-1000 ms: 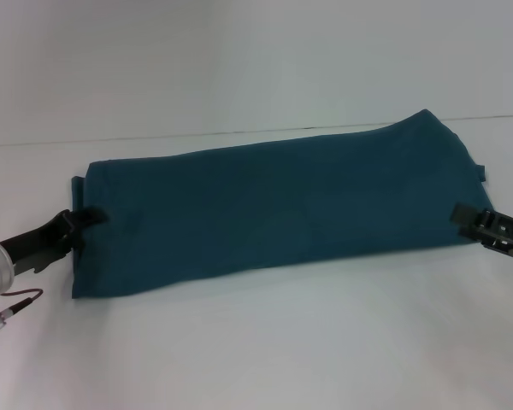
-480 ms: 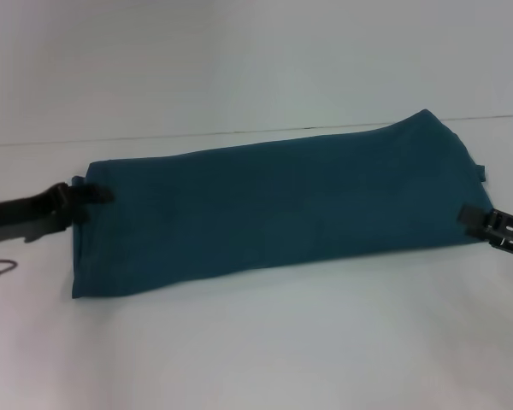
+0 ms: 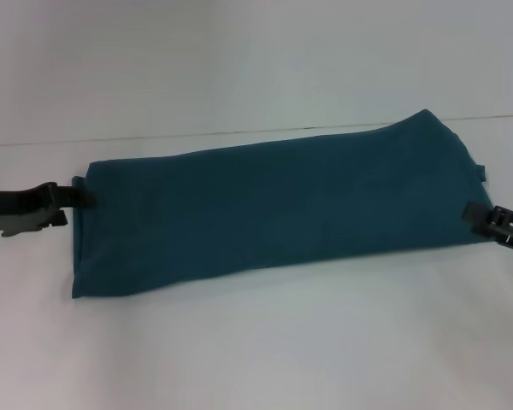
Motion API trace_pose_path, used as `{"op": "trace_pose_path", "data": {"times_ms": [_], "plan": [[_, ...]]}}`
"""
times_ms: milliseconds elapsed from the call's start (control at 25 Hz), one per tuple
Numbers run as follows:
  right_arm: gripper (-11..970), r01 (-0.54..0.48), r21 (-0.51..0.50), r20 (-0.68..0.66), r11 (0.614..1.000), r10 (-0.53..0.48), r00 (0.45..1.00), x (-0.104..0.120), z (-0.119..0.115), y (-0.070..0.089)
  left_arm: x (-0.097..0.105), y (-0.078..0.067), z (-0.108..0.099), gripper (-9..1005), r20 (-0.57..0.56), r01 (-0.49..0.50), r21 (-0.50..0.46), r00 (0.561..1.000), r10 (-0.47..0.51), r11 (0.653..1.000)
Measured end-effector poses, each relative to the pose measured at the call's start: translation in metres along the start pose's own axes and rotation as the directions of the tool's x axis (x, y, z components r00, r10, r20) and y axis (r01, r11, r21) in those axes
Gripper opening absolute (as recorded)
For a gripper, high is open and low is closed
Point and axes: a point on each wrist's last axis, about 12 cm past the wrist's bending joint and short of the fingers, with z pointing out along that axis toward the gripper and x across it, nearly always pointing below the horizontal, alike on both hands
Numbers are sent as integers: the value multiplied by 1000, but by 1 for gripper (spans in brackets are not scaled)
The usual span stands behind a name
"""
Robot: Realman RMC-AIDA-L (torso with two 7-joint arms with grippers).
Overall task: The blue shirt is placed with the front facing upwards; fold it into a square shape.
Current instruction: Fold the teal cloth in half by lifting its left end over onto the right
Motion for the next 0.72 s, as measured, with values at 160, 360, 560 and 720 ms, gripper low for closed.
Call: {"op": "trace_pose_path", "data": {"times_ms": [160,360,560,720], "plan": [[884,-3,34,23,999,2,1000,-3,-1,-4,6,2,5,632,4,37,-9,999,-37,999],[884,4,61,-7,998,-3,1000,-4,1,-7,9,2,6,625,-3,36,-9,999,-36,999],[884,6,55,-18,998,-5,1000,-3,4,-6,8,3,7,614,0,32,-20,999,-32,999],[884,6,53,-19,999,-5,1000,-3,4,-5,7,4,10,604,1,23,-67,1000,-23,998]]}}
